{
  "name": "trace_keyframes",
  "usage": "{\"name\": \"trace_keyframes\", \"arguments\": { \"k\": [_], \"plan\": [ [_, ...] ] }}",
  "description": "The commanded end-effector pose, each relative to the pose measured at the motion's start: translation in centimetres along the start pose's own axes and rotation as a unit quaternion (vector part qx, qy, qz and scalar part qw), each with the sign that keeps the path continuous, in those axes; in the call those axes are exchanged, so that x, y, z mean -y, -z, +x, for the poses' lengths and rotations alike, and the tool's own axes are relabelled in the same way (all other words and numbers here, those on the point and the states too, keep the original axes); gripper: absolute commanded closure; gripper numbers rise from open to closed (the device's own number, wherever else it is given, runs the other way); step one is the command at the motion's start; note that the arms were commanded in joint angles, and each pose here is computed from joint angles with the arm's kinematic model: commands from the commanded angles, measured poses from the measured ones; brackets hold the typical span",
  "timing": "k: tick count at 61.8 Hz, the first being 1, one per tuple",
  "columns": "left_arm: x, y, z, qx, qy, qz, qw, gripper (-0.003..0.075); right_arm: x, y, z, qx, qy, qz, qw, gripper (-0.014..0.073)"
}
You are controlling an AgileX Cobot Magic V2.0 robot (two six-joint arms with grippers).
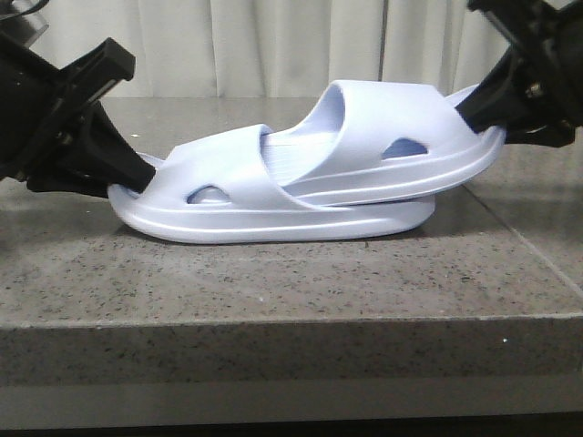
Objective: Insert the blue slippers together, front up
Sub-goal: 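Carry the right-held slipper over and stack it onto the left-held slipper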
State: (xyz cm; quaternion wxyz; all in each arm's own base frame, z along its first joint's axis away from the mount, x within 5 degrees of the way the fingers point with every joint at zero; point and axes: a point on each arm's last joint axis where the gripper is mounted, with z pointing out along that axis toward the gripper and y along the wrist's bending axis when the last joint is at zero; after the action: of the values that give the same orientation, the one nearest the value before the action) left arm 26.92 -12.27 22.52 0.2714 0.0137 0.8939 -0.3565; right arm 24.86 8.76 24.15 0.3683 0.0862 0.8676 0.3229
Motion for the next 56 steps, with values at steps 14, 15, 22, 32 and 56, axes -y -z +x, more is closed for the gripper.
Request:
{"name": "trace_keyframes", "arguments": {
  "k": [14, 15, 22, 32, 56],
  "plan": [
    [1.4, 0.7, -0.7, 0.018, -0.005, 0.025, 1.0, 0.0741, -3.3, -0.5, 1.1, -0.021, 0.04, -0.047, 0.998, 0.0669],
    [1.4, 0.7, -0.7, 0.018, -0.005, 0.025, 1.0, 0.0741, -3.2, -0.5, 1.1, -0.02, 0.041, -0.046, 0.998, 0.0659],
    [1.4, 0.7, -0.7, 0.018, -0.005, 0.025, 1.0, 0.0741, -2.9, -0.4, 0.8, -0.011, 0.052, -0.031, 0.998, 0.0534],
    [1.4, 0.7, -0.7, 0.018, -0.005, 0.025, 1.0, 0.0741, -1.6, 0.3, -0.3, 0.003, 0.067, -0.013, 0.998, 0.0289],
    [0.7, 0.7, -1.5, 0.055, 0.0, -0.01, 0.998, 0.0741, 2.9, 7.5, -4.7, 0.088, 0.059, 0.013, 0.994, 0.0214]
  ]
}}
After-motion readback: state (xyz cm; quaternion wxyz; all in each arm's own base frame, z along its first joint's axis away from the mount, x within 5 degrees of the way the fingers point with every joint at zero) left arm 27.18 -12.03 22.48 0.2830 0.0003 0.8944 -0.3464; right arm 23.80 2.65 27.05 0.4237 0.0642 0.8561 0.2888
